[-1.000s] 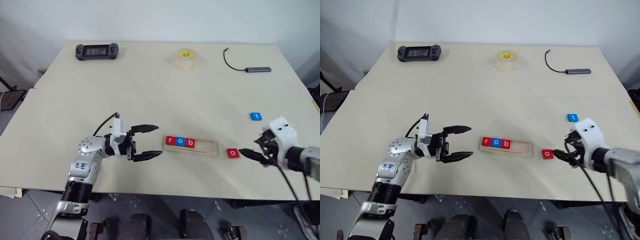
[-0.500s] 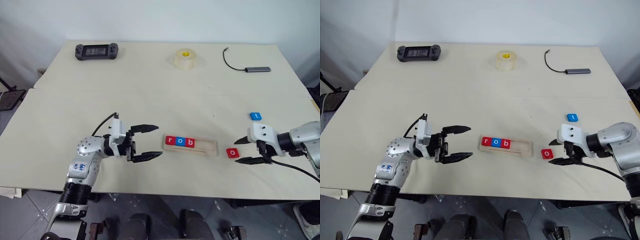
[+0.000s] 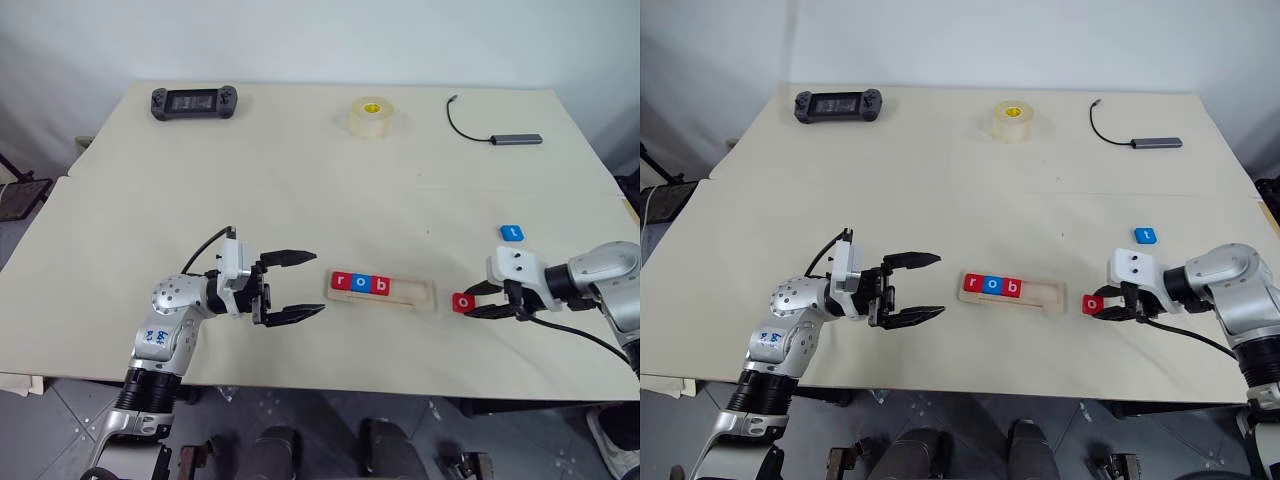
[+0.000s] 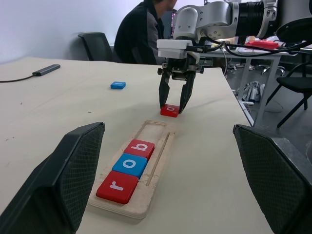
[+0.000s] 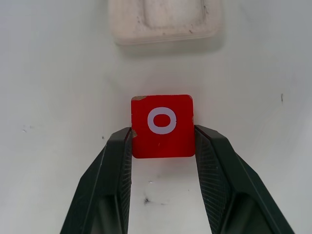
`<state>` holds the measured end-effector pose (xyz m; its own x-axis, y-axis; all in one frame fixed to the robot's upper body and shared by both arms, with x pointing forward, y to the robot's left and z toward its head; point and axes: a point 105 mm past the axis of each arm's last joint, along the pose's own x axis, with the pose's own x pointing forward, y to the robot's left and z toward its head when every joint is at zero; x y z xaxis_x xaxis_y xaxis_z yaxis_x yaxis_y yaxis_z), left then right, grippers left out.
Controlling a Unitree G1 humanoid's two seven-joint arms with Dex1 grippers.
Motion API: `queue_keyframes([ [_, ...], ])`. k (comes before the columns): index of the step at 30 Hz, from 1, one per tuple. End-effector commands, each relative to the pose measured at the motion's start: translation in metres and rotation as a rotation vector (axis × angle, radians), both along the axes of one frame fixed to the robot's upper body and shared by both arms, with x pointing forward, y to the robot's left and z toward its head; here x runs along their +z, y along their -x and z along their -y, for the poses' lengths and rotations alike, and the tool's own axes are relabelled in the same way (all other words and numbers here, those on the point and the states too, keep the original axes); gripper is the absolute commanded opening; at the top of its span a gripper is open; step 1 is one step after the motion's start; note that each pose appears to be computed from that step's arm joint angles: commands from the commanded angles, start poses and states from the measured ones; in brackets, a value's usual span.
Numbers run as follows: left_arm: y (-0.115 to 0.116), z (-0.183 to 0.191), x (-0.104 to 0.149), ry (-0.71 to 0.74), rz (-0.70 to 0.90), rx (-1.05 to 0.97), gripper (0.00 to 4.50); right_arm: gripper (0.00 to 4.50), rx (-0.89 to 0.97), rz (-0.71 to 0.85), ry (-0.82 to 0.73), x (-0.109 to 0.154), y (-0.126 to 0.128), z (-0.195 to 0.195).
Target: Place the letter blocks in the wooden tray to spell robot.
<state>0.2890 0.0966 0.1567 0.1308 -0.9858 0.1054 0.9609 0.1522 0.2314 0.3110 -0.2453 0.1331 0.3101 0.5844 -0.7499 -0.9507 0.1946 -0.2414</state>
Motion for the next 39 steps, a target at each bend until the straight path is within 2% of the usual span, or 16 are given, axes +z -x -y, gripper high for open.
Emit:
queue_keyframes([
  [1, 0.000, 0.000, 0.009, 0.011, 0.034, -0.006, 4.50, 1.45, 0.076, 0.030, -0.004, 0.030, 0.000, -0.023],
  [5, 0.000, 0.000, 0.009, 0.013, 0.035, -0.004, 4.50, 1.45, 0.083, 0.025, 0.001, 0.036, -0.007, -0.046],
  [10, 0.001, 0.000, 0.008, 0.015, 0.035, 0.004, 4.50, 1.45, 0.069, 0.022, 0.013, 0.029, -0.020, -0.067],
  [20, 0.001, -0.003, 0.008, 0.016, 0.037, 0.023, 4.50, 1.45, 0.063, -0.006, 0.015, 0.015, -0.024, -0.081],
  [22, 0.002, -0.003, 0.008, 0.017, 0.035, 0.025, 4.50, 2.23, 0.069, -0.027, -0.024, 0.017, -0.021, -0.088],
  [25, 0.002, -0.003, 0.008, 0.018, 0.034, 0.025, 4.50, 3.17, 0.081, -0.021, -0.056, 0.021, -0.018, -0.092],
  [29, 0.003, -0.003, 0.008, 0.017, 0.031, 0.024, 4.50, 4.49, 0.074, -0.007, -0.073, 0.032, -0.013, -0.084],
  [34, 0.002, -0.002, 0.007, 0.018, 0.027, 0.022, 4.50, 4.49, 0.011, 0.018, -0.064, 0.038, -0.010, -0.061],
  [37, 0.002, -0.001, 0.007, 0.018, 0.026, 0.017, 4.50, 3.90, -0.056, 0.015, -0.057, 0.034, -0.012, -0.048],
  [39, 0.002, -0.001, 0.007, 0.018, 0.026, 0.015, 4.50, 3.20, -0.091, 0.018, -0.055, 0.030, -0.015, -0.044],
])
